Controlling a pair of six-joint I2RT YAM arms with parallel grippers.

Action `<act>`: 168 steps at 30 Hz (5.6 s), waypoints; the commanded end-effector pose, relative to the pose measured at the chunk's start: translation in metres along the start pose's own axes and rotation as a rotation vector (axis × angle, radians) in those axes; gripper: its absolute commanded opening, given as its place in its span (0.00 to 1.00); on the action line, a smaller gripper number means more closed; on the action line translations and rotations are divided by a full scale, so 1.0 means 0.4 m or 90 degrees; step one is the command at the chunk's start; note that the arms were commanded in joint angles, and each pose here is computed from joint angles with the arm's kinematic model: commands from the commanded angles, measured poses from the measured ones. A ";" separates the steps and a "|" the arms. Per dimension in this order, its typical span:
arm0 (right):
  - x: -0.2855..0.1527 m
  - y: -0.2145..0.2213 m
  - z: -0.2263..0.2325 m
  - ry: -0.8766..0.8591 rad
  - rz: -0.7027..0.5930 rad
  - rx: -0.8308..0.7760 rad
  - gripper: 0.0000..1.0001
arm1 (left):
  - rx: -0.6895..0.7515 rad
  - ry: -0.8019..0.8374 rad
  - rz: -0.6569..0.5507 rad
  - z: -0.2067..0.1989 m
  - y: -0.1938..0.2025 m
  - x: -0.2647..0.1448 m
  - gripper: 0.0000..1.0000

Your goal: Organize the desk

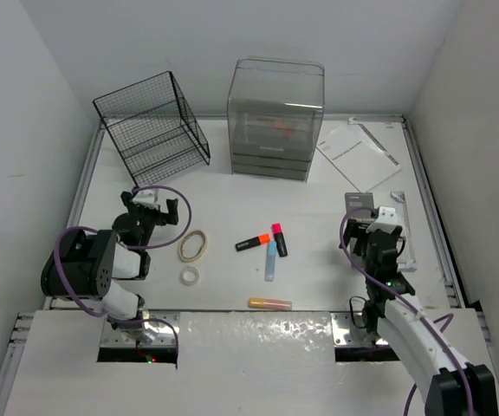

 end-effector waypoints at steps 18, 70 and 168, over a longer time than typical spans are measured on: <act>-0.028 -0.298 0.149 -0.289 -0.153 -0.101 0.36 | 0.050 0.319 0.147 -0.042 -0.235 0.035 1.00; 0.442 -0.279 0.700 0.007 -0.152 -0.986 0.00 | 0.122 0.247 0.215 -0.044 -0.028 0.016 1.00; 0.215 -0.371 0.596 -0.460 -0.001 -0.684 0.04 | 0.156 0.294 0.168 -0.071 -0.141 0.011 1.00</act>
Point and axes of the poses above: each gripper's point midway between its finger pads, its own x axis out along the fingers, its own z axis along the line the jaws close on, y = z × x, the point moved 10 cm from there along -x, back along the fingers, and after that the axes turned 1 degree about x, right-handed, at the moved point
